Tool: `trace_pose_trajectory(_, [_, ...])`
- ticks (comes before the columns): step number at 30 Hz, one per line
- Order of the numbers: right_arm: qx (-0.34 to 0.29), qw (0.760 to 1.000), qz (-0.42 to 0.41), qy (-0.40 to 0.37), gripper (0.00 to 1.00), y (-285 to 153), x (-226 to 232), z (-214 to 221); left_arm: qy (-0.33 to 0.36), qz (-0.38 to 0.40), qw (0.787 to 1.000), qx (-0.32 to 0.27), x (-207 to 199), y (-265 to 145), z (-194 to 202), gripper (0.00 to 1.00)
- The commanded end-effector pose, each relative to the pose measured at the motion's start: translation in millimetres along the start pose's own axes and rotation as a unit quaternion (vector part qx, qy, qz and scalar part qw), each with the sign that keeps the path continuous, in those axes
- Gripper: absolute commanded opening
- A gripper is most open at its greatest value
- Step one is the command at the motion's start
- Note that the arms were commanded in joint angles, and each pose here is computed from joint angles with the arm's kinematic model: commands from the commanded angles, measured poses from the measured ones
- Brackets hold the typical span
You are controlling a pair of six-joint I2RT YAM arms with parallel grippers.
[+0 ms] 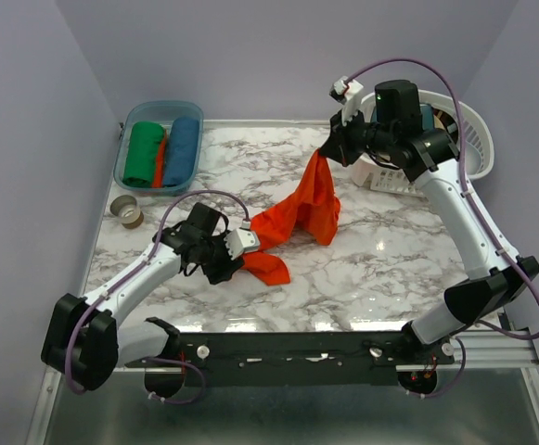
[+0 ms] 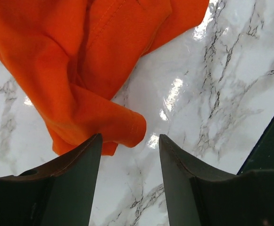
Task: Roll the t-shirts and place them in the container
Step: Flatten out the T-shirt at the center of the board.
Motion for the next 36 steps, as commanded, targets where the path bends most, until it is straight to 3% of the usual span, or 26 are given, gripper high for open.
trace_pose_trajectory(1, [-0.009, 1.0, 0.013, 0.001, 0.01, 6.9, -7.8, -6.0, -0.006, -0.058, 0.998, 0.008, 20.1, 15.2, 3.6, 0.59])
trace_pose_trajectory(4, [-0.007, 1.0, 0.02, 0.003, 0.01, 12.1, -12.2, -4.0, -0.012, -0.076, 0.997, 0.014, 29.0, 23.1, 6.5, 0.56])
trace_pose_trajectory(5, [-0.005, 1.0, 0.021, 0.003, 0.01, 13.8, -13.2, -2.8, -0.021, -0.074, 0.997, 0.019, 29.9, 27.3, 8.5, 0.51])
trace_pose_trajectory(7, [-0.002, 1.0, 0.023, 0.004, 0.01, 16.6, -15.2, -1.6, -0.025, -0.079, 0.996, 0.014, 35.5, 28.5, 2.2, 0.34])
trace_pose_trajectory(8, [-0.003, 1.0, 0.025, 0.001, 0.01, 16.0, -16.0, -2.3, -0.03, -0.083, 0.996, 0.015, 37.7, 28.3, 0.8, 0.16])
trace_pose_trajectory(10, [-0.002, 1.0, 0.031, -0.001, 0.01, 15.6, -17.9, -2.8, -0.03, -0.091, 0.995, 0.009, 42.5, 20.7, -8.3, 0.01])
trace_pose_trajectory(12, [-0.006, 0.999, 0.046, -0.004, 0.01, 11.6, -23.8, -4.5, -0.021, -0.109, 0.994, 0.017, 48.7, 3.6, -8.8, 0.0])
trace_pose_trajectory(15, [-0.023, 0.997, 0.078, 0.009, 0.01, -4.3, -39.7, -12.7, -0.013, -0.164, 0.986, -0.024, 71.3, -44.4, -31.7, 0.0])
trace_pose_trajectory(19, [-0.074, 0.986, 0.142, 0.038, 0.01, -47.1, -75.3, -37.6, -0.023, -0.281, 0.953, -0.113, 120.3, -144.4, -64.3, 0.0])
trace_pose_trajectory(22, [-0.122, 0.976, 0.179, 0.026, 0.01, -82.3, -84.3, -63.3, -0.005, -0.33, 0.932, -0.152, 130.9, -193.2, -88.7, 0.0])
trace_pose_trajectory(27, [-0.187, 0.96, 0.207, -0.025, 0.01, -124.0, -75.3, -94.0, 0.007, -0.385, 0.902, -0.197, 141.1, -248.2, -120.9, 0.0])
trace_pose_trajectory(36, [-0.29, 0.921, 0.258, -0.03, 0.01, -198.4, -41.8, -108.4, 0.048, -0.459, 0.842, -0.278, 124.8, -326.4, -163.9, 0.0])
Point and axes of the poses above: each gripper's point midway between its finger pads, its own y axis out along the fingers, its own x axis along the line the jaws close on, z = x × y, the point moved 2 cm from there along -y, back along the fingers, and after that the axes turned 5 degrees about y, right-handed, at the moved point
